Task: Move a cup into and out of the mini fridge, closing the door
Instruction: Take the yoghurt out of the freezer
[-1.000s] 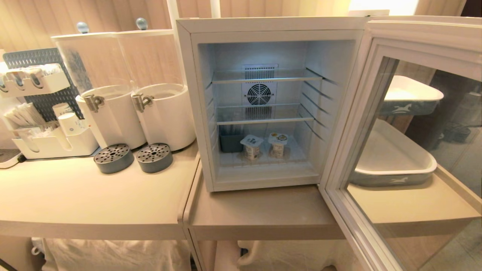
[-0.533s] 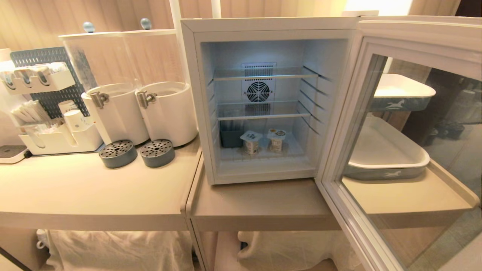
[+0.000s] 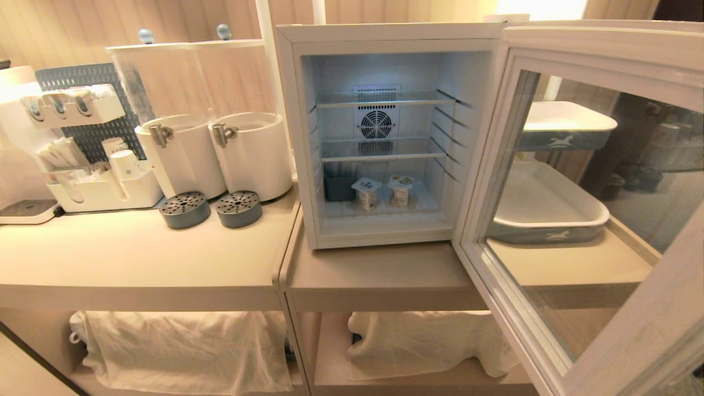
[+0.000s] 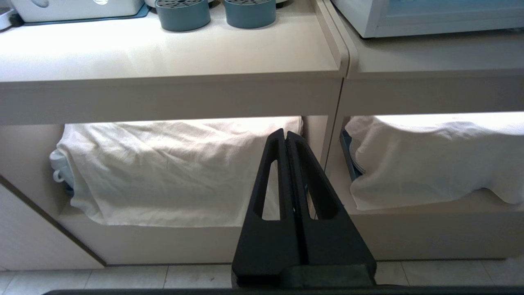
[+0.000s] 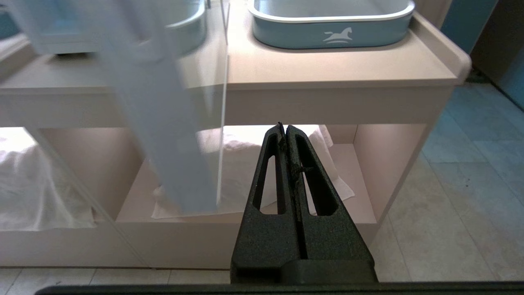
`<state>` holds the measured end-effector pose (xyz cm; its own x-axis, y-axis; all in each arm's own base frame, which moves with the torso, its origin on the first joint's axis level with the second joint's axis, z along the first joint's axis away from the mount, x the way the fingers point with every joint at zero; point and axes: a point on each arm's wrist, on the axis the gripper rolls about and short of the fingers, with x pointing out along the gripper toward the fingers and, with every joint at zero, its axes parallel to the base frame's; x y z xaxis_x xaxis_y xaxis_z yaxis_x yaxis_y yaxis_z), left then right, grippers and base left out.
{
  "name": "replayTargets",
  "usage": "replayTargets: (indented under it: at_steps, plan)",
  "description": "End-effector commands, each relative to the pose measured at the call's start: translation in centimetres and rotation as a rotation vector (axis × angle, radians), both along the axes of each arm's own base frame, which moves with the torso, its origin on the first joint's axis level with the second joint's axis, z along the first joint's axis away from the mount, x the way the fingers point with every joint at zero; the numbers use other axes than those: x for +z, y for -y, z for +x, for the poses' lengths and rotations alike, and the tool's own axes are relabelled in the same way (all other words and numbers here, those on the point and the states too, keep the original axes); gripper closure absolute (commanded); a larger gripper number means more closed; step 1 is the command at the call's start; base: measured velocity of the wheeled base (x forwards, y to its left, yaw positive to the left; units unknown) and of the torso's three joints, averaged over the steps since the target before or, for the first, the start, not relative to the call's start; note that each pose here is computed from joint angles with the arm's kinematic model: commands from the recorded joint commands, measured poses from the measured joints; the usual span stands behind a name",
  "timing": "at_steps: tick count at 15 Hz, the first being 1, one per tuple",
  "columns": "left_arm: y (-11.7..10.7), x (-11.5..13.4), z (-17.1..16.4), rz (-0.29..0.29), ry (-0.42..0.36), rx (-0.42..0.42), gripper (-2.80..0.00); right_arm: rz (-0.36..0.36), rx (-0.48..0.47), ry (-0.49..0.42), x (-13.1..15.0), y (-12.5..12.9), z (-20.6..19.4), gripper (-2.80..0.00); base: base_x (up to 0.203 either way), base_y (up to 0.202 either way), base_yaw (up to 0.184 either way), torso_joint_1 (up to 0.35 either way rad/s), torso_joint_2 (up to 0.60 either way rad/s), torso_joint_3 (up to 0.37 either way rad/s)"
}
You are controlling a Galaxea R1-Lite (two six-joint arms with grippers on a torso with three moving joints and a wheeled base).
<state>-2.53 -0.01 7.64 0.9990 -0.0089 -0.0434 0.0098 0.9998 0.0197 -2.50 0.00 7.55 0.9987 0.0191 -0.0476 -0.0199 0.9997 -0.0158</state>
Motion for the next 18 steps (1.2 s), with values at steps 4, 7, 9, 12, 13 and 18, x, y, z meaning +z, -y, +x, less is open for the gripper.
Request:
replayTargets:
  at_steps: [4, 7, 9, 12, 13, 18]
  plan:
    - [0.0, 0.0, -0.02, 0.003, 0.002, -0.002, 0.0, 0.0, 0.001, 0.0, 0.01, 0.0, 0.0, 0.0, -0.201, 0.14, -0.001, 0.001, 0.0, 0.0]
    - [0.0, 0.03, -0.03, 0.006, 0.002, -0.002, 0.0, 0.0, 0.001, 0.0, 0.01, 0.0, 0.0, 0.0, -0.148, 0.179, 0.004, 0.0, 0.0, 0.005]
    - [0.0, -0.01, -0.04, 0.006, -0.004, -0.001, 0.0, 0.0, 0.001, 0.0, 0.01, 0.0, 0.0, 0.0, -0.008, 0.097, 0.005, 0.002, 0.0, 0.001]
    - [0.0, 0.03, -0.05, 0.006, -0.003, -0.001, 0.0, 0.0, 0.001, 0.0, 0.01, 0.0, 0.0, 0.0, 0.0, 0.178, -0.004, 0.0, 0.0, 0.003]
    - [0.0, -0.01, -0.04, 0.006, -0.004, -0.001, 0.0, 0.0, 0.001, 0.0, 0.01, 0.0, 0.0, 0.0, 0.001, 0.195, 0.006, -0.002, 0.0, 0.002]
    - [0.0, 0.04, -0.04, 0.006, 0.002, -0.002, 0.0, 0.0, 0.001, 0.0, 0.01, 0.0, 0.0, 0.0, 0.0, 0.192, 0.001, 0.004, 0.0, 0.002]
